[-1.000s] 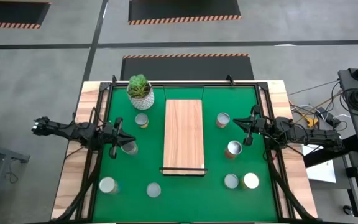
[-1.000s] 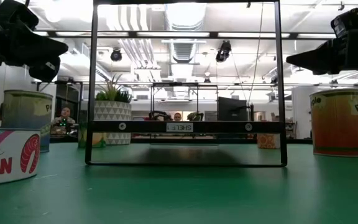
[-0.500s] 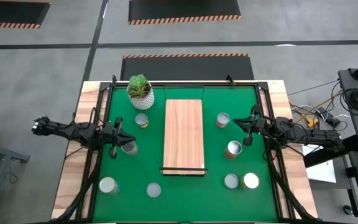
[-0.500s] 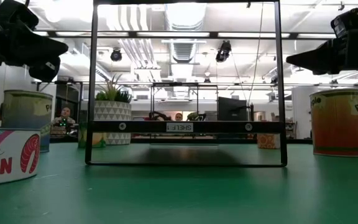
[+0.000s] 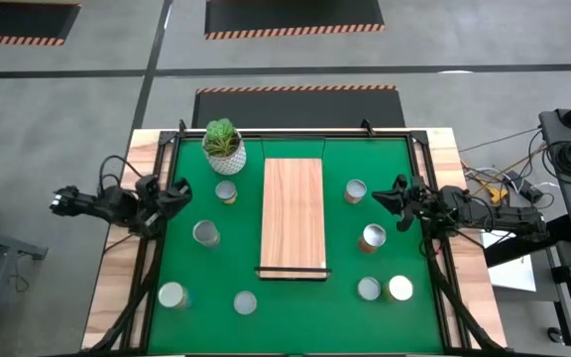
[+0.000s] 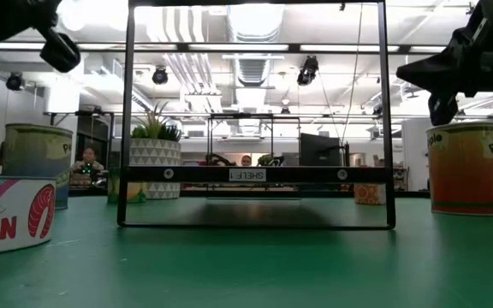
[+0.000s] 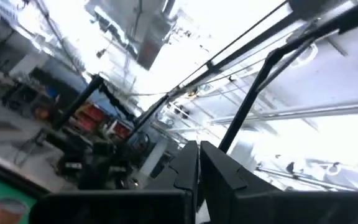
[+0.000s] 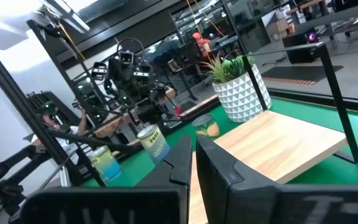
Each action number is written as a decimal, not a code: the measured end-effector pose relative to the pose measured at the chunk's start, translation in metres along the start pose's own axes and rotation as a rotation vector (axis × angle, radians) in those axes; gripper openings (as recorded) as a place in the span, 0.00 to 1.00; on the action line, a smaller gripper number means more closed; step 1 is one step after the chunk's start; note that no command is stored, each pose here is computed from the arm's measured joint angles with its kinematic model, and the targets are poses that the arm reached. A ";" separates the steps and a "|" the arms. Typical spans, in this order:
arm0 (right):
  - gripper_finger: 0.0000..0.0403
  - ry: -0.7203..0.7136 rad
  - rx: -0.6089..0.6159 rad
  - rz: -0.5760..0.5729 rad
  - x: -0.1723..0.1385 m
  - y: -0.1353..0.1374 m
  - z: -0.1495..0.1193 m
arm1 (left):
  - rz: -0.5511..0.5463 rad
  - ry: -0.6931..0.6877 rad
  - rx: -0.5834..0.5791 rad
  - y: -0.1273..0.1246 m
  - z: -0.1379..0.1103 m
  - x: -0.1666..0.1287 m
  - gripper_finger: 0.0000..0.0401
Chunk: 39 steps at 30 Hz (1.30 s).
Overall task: Pick and place cans onto a shelf
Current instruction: Put the canned peas on the shelf
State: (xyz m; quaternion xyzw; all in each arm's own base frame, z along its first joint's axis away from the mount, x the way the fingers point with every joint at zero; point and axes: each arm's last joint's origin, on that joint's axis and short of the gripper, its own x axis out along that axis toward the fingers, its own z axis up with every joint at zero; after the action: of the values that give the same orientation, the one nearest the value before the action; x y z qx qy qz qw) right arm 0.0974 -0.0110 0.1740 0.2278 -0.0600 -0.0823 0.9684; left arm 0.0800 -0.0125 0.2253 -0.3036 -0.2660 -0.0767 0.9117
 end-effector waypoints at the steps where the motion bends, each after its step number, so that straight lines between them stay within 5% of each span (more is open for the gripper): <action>1: 0.03 -0.002 0.000 0.001 0.000 0.000 0.000 | -0.004 -0.008 0.029 0.000 0.001 0.001 0.00; 10: 0.03 -0.004 -0.010 -0.012 0.000 0.000 0.000 | 0.068 -0.105 0.089 -0.001 0.003 0.010 0.00; 14: 0.03 -0.141 -0.106 -0.096 -0.001 0.000 0.010 | 0.088 -0.064 0.095 -0.004 0.003 0.023 0.00; 24: 0.03 -0.415 -0.264 -0.042 -0.003 0.012 0.036 | 0.107 0.039 0.128 -0.018 0.005 0.068 0.00; 31: 0.03 -0.375 -0.414 -0.120 0.012 0.021 0.060 | 0.140 0.107 0.148 -0.027 0.008 0.100 0.00; 39: 0.03 -0.182 -0.577 -0.186 0.057 0.027 0.071 | 0.282 0.398 0.231 -0.038 0.011 0.137 0.00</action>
State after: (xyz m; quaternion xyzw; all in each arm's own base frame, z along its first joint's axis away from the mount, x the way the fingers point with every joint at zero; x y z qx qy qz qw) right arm 0.1457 -0.0286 0.2535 -0.0602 -0.0993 -0.2041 0.9720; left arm 0.1797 -0.0339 0.3254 -0.2106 -0.0433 0.0238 0.9763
